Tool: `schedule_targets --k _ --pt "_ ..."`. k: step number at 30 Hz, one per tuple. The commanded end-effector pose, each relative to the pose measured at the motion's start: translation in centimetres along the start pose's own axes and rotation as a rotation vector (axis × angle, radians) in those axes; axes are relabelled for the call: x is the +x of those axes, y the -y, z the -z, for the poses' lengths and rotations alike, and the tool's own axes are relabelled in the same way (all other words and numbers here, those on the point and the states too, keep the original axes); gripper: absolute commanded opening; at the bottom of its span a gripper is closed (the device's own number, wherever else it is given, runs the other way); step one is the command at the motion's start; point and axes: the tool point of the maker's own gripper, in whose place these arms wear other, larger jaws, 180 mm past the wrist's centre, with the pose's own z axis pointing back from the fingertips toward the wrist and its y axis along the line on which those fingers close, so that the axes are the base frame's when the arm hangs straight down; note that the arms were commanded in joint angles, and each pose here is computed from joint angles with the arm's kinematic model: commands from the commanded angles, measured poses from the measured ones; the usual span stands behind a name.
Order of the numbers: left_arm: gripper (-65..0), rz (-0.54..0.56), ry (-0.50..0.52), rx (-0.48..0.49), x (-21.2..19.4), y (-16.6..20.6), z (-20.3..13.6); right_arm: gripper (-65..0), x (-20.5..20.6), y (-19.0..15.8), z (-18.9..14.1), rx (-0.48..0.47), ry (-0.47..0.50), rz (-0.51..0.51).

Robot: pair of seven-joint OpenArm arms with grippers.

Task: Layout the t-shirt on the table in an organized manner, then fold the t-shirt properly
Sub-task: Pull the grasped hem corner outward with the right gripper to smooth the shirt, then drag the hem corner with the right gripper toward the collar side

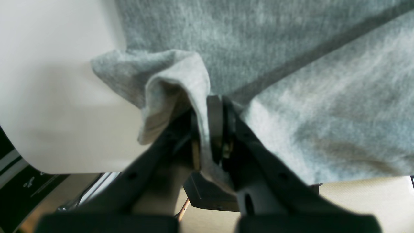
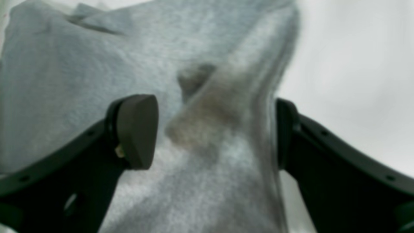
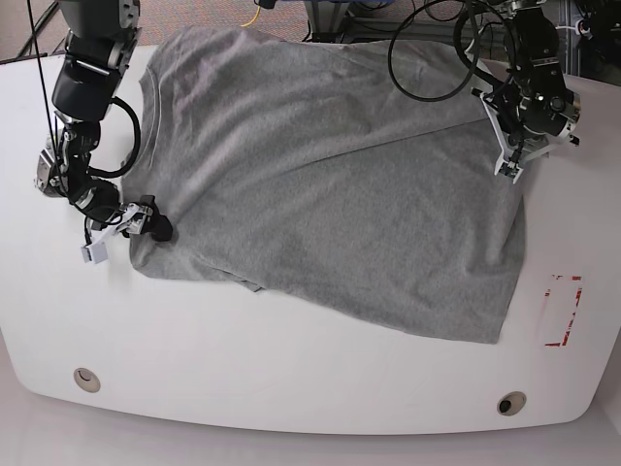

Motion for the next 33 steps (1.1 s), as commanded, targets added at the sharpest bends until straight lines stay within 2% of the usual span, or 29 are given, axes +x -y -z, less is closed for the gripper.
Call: schedule_targets --k 1,4,6,9,10,12,14,15,21,27,33 --pt "-65.0 0.005 0.020 0.017 0.5 -0.5 -0.4 -17.6 -0.4 0.2 0.0 -0.020 -0.049 -0.018" --pt "-65.0 0.005 0.020 0.017 0.5 -0.5 -0.4 -17.9 0.7 -0.3 0.3 -0.012 -0.032 -0.027" --pt "-65.0 0.005 0.020 0.017 0.5 -0.5 -0.4 -21.2 0.8 -0.4 0.4 -0.010 -0.029 -0.027" --pt "-65.0 0.005 0.020 0.017 0.5 -0.5 -0.4 -33.0 1.3 -0.5 0.4 -0.007 -0.018 -0.031" --pt "-65.0 0.005 0.020 0.017 0.5 -0.5 -0.4 -40.9 1.6 -0.5 0.4 -0.008 -0.014 -0.034" --pt "-65.0 0.005 0.020 0.017 0.5 -0.5 -0.4 -52.2 1.8 -0.5 0.4 -0.012 -0.015 -0.040" --pt "-65.0 0.005 0.020 0.017 0.5 -0.5 -0.4 -61.2 1.9 -0.3 0.4 -0.023 -0.022 -0.052" --pt "-65.0 0.005 0.020 0.017 0.5 -0.5 -0.4 -63.7 2.3 -0.3 0.4 -0.030 -0.022 -0.063" --pt "-65.0 0.000 0.027 0.015 0.8 -0.5 -0.5 -63.1 4.0 0.4 0.6 -0.105 -0.045 -0.156" --pt "-65.0 -0.026 0.078 0.006 2.9 -0.2 -0.8 -63.1 7.0 1.0 0.4 -0.184 -0.037 -0.251" --pt "-65.0 -0.039 0.103 -0.008 3.9 0.3 -0.9 -63.1 9.6 2.0 0.6 -0.249 -0.044 -0.301"
